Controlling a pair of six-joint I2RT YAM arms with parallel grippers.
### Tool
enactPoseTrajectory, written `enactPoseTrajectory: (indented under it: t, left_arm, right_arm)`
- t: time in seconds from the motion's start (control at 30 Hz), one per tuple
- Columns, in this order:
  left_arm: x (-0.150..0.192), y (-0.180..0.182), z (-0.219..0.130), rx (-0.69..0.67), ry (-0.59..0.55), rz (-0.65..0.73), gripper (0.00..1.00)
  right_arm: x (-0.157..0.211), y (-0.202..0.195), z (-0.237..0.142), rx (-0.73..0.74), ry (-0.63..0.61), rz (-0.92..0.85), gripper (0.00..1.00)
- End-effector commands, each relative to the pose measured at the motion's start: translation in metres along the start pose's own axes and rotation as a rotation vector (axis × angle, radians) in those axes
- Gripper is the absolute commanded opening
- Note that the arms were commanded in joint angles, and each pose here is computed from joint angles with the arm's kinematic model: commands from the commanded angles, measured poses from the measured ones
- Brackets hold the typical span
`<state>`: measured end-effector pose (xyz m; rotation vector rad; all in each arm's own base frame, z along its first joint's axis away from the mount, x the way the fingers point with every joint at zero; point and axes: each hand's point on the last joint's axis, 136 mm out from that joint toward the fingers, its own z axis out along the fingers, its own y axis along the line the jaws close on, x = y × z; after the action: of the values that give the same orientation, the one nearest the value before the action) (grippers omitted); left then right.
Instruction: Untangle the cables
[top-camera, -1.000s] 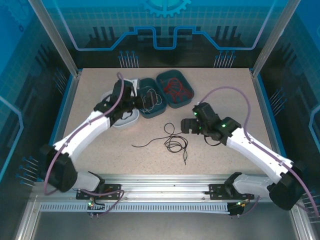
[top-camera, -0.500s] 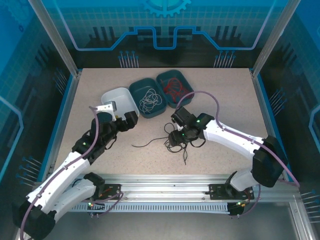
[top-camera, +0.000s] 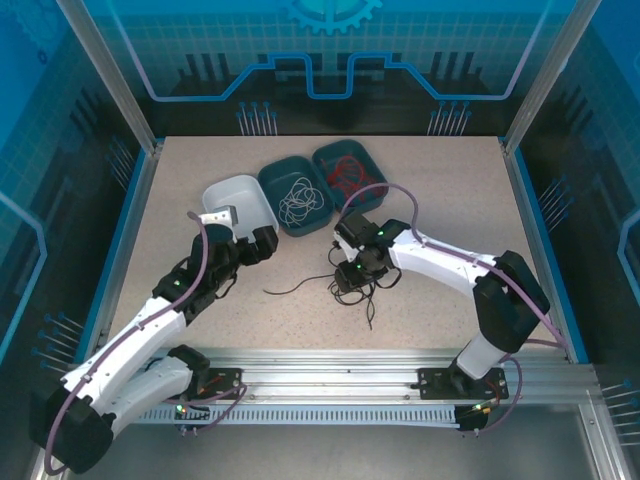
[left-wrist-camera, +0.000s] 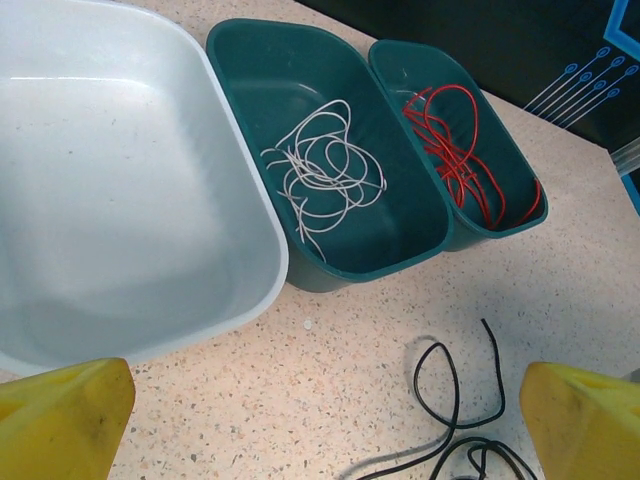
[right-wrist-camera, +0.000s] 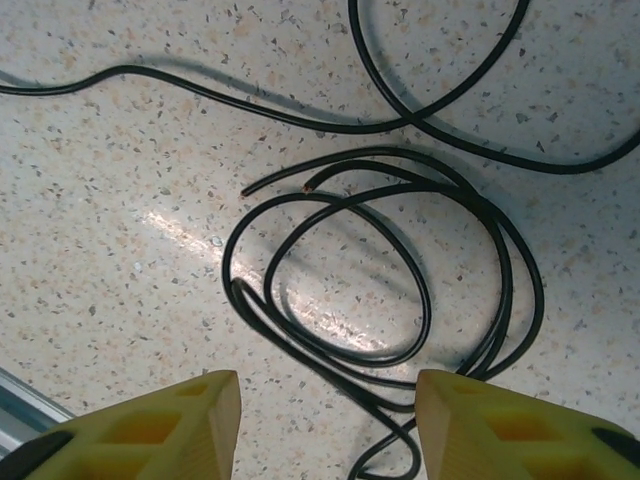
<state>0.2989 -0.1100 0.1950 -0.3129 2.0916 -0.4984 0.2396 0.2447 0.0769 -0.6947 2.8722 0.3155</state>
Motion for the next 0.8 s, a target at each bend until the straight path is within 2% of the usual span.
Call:
enactPoseTrajectory:
  t: [0.0, 0.37, 0.6, 0.77]
  left_arm:
    - [-0.006, -0.002, 0.001, 0.012, -0.027, -0.034, 0.99]
    - [-0.001, 0.007, 0.003, -0.019, -0.015, -0.038, 0.99]
    - [0.003, 0.008, 0.006, -0.018, 0.002, -0.043, 0.99]
    - [0.004, 0.008, 0.008, -0.017, 0.008, -0.048, 0.99]
  right_arm:
    - [-0.006, 0.002, 0.005, -0.017, 0.017, -0.024, 0.47]
    - [-0.009, -0.007, 0.025, 0.026, 0.049, -0.022, 0.36]
    - [-0.007, -0.023, 0.025, 0.104, 0.059, 0.006, 0.44]
    - [0.001, -0.023, 0.022, 0.094, 0.068, 0.022, 0.50]
